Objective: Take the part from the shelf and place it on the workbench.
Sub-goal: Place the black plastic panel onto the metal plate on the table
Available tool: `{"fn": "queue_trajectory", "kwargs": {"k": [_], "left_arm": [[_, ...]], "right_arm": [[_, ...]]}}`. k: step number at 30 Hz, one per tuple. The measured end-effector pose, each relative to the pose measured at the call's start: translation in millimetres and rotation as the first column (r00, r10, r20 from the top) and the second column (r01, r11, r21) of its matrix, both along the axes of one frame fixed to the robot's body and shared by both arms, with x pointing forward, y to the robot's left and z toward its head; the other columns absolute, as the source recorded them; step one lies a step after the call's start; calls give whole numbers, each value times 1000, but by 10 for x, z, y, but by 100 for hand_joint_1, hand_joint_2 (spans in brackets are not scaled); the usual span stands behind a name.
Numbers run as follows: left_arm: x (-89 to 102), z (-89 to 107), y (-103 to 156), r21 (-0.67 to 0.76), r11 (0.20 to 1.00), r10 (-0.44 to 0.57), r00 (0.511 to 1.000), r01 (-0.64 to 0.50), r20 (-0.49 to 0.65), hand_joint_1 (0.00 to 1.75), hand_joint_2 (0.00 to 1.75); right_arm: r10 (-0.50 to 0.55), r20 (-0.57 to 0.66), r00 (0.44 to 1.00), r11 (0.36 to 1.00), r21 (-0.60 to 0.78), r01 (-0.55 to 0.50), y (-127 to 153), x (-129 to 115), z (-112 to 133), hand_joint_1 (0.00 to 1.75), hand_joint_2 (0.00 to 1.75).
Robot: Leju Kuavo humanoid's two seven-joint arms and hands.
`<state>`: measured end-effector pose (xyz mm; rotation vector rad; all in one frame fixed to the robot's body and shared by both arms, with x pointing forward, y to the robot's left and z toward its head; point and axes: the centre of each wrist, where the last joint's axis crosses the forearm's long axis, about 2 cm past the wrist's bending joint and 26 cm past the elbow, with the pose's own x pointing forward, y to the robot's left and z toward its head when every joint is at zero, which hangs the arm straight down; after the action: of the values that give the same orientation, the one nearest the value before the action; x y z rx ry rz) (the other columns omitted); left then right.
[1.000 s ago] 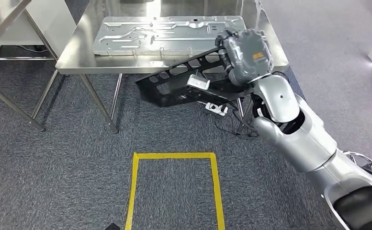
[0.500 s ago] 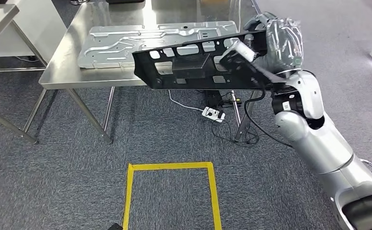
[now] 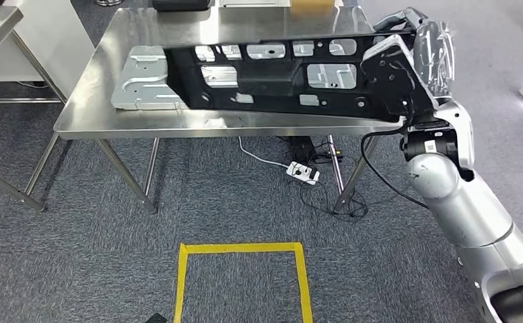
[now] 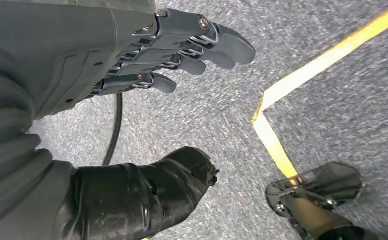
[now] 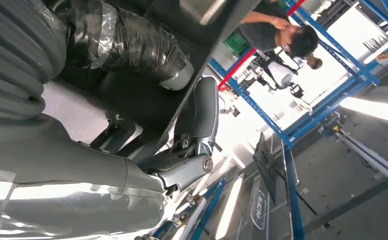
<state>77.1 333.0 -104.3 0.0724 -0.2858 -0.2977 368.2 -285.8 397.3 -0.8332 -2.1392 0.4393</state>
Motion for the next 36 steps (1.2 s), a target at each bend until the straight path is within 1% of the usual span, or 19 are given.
{"fn": "queue_trajectory", "kwargs": {"k": [6, 11, 19, 26, 30, 34, 36], "left_arm": [[23, 4, -5, -2, 1000, 1, 1000, -1, 3, 0, 175], [39, 6, -14, -5, 1000, 1, 1000, -1, 6, 0, 175], [12, 1, -11, -6, 1000, 2, 1000, -2, -1, 0, 175], [14, 1, -27, 7, 1000, 6, 1000, -6, -1, 0, 175], [21, -7, -210, 36, 999, 28, 999, -28, 17, 0, 175], [33, -7, -508, 31, 998, 49, 998, -50, 25, 0, 175], [71, 6, -651, 20, 998, 59, 998, -60, 22, 0, 175]], "right_arm": [[-5, 1, 1000, 1000, -4, 5, -43, -17, 12, 175, 175], [-2, 29, 1000, 1000, -9, 3, -57, -35, 105, 175, 175], [-6, 11, 1000, 999, -54, 6, -49, -35, 66, 175, 175], [-8, 20, 1000, 998, -68, 10, -59, -50, 77, 175, 175], [-5, 14, 1000, 997, -72, 6, -45, -46, 63, 175, 175], [7, 7, 1000, 997, -74, -6, 10, -25, 40, 175, 175], [17, 11, 1000, 997, -73, -16, 50, -2, 50, 175, 175]]}}
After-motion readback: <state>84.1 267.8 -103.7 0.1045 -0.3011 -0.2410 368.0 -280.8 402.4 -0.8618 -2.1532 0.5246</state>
